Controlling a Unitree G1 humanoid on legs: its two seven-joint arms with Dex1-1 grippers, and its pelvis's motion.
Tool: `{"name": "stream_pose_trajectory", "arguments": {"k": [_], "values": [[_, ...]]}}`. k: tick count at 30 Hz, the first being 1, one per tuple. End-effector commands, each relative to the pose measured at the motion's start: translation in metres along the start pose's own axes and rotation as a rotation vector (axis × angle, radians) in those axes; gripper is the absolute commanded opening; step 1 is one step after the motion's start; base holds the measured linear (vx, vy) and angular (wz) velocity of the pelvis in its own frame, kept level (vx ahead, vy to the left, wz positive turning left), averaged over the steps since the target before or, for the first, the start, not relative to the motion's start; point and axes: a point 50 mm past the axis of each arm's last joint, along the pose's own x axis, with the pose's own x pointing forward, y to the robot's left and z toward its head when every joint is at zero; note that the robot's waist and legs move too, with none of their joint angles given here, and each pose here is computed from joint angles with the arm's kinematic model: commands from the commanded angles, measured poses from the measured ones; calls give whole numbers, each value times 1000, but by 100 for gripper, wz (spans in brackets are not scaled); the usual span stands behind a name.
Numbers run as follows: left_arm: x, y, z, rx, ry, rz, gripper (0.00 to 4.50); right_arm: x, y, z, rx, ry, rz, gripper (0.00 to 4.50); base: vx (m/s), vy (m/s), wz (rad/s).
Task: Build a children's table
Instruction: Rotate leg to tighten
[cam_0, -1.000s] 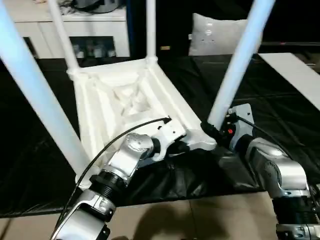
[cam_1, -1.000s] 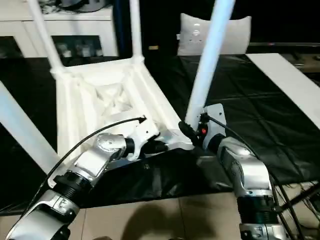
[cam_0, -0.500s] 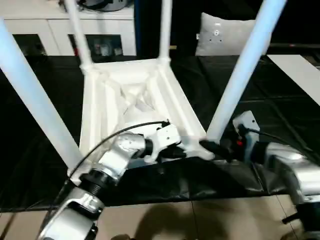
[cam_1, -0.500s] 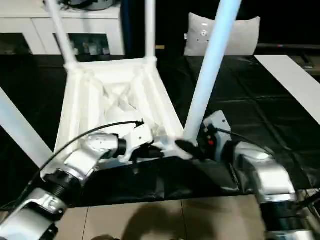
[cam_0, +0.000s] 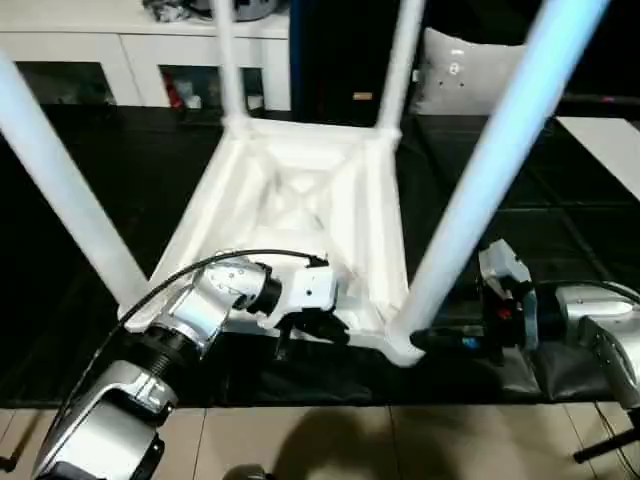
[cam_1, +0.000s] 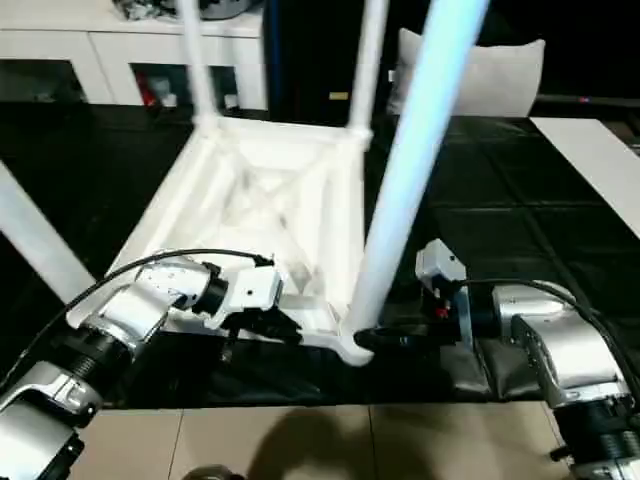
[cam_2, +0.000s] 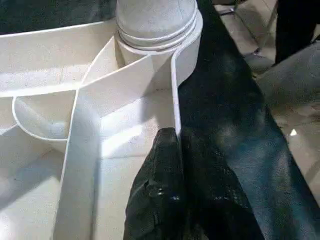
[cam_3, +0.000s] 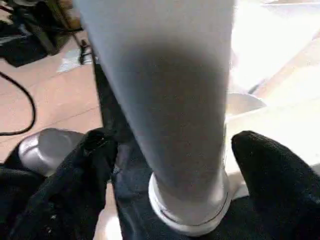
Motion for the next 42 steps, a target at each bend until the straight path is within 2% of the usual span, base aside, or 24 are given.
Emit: {"name": "stream_pose_trajectory", "arguments": {"k": [1,3,4,7,9,12,16,17,21,26,28,30,33,34,36,38,40,42], "values": [[7,-2,7,56,20,-76,0,2,2,2,-16,4,28,371,0,0,0],[7,-3,6,55,20,-79,0,3,2,0,-4,6,38,362,0,0,0],[7,-3,6,55,20,-81,0,3,2,0,-2,6,40,333,0,0,0],[6,-4,5,54,19,-84,0,3,3,0,13,2,53,322,0,0,0],[6,-4,4,51,19,-84,0,3,4,0,20,0,58,294,0,0,0],[6,-4,3,48,18,-84,0,5,5,0,34,-11,66,276,0,0,0],[8,-2,4,1,-3,-44,0,9,8,1,58,-47,59,249,0,0,0],[10,0,5,-36,-24,-7,0,14,8,1,80,-70,25,227,0,0,0],[14,4,8,-93,-52,53,0,22,5,2,107,-88,-53,217,0,0,0],[28,15,16,-192,-86,222,0,41,-16,-1,188,-99,-364,205,0,0,0],[40,22,26,-259,-127,323,0,50,-29,1,253,-103,-559,203,0,0,0],[46,24,31,-280,-142,356,0,53,-33,1,273,-105,-637,203,0,0,0],[58,27,42,-308,-172,407,0,58,-42,5,306,-155,-763,203,0,0,0],[61,26,44,-306,-174,408,0,61,-41,8,298,-186,-749,236,0,0,0],[62,26,44,-300,-171,410,0,61,-41,8,285,-191,-739,268,0,0,0],[61,26,42,-288,-148,423,0,61,-39,10,288,-208,-739,278,0,0,0],[54,26,36,-265,-117,436,0,57,-36,11,293,-228,-716,311,0,0,0],[51,27,32,-260,-106,439,0,54,-35,10,281,-229,-704,317,0,0,0]]}}
